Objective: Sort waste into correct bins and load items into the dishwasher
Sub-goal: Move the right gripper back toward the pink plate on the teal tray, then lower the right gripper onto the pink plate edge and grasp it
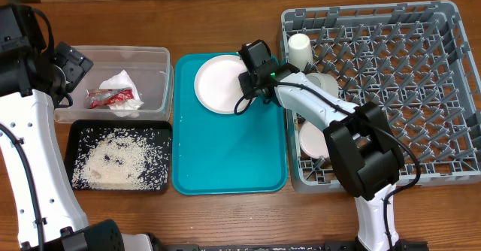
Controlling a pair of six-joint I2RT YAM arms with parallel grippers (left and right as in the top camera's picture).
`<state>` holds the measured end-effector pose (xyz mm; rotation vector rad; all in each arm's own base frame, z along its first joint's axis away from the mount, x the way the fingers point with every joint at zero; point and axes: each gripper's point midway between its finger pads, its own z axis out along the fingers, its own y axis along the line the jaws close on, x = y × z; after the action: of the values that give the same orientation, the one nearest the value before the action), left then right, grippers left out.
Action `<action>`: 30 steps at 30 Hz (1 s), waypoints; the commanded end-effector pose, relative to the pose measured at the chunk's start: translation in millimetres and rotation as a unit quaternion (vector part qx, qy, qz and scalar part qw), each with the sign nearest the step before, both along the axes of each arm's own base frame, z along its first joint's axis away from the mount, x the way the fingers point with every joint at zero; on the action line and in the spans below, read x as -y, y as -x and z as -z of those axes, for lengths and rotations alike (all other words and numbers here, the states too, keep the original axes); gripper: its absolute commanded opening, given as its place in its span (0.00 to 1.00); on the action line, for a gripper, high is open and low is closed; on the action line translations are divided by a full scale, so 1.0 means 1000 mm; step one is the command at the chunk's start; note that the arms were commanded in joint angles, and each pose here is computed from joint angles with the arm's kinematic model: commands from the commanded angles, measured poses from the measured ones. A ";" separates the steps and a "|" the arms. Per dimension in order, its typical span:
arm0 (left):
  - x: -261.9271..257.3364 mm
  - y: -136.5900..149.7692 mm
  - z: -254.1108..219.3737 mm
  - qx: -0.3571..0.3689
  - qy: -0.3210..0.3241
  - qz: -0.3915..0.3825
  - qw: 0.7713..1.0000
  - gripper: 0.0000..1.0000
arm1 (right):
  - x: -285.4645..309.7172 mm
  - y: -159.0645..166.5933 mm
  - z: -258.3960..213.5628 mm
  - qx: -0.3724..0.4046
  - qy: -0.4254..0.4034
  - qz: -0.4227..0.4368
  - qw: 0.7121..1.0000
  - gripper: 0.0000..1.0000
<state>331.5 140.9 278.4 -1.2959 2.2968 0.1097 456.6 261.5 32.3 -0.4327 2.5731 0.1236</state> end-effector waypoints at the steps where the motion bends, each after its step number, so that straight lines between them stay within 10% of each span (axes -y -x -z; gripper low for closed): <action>1: -0.004 0.001 -0.002 0.004 -0.003 -0.014 1.000 1.00 | 0.002 -0.005 -0.005 0.004 -0.006 0.007 1.000 0.43; 30: -0.004 0.001 -0.002 0.004 -0.003 -0.014 1.000 1.00 | -0.025 0.073 0.014 -0.199 -0.108 -0.001 0.974 0.43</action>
<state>331.5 140.9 278.4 -1.2959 2.2968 0.1097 388.7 279.0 12.9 -0.3974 2.8769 0.4413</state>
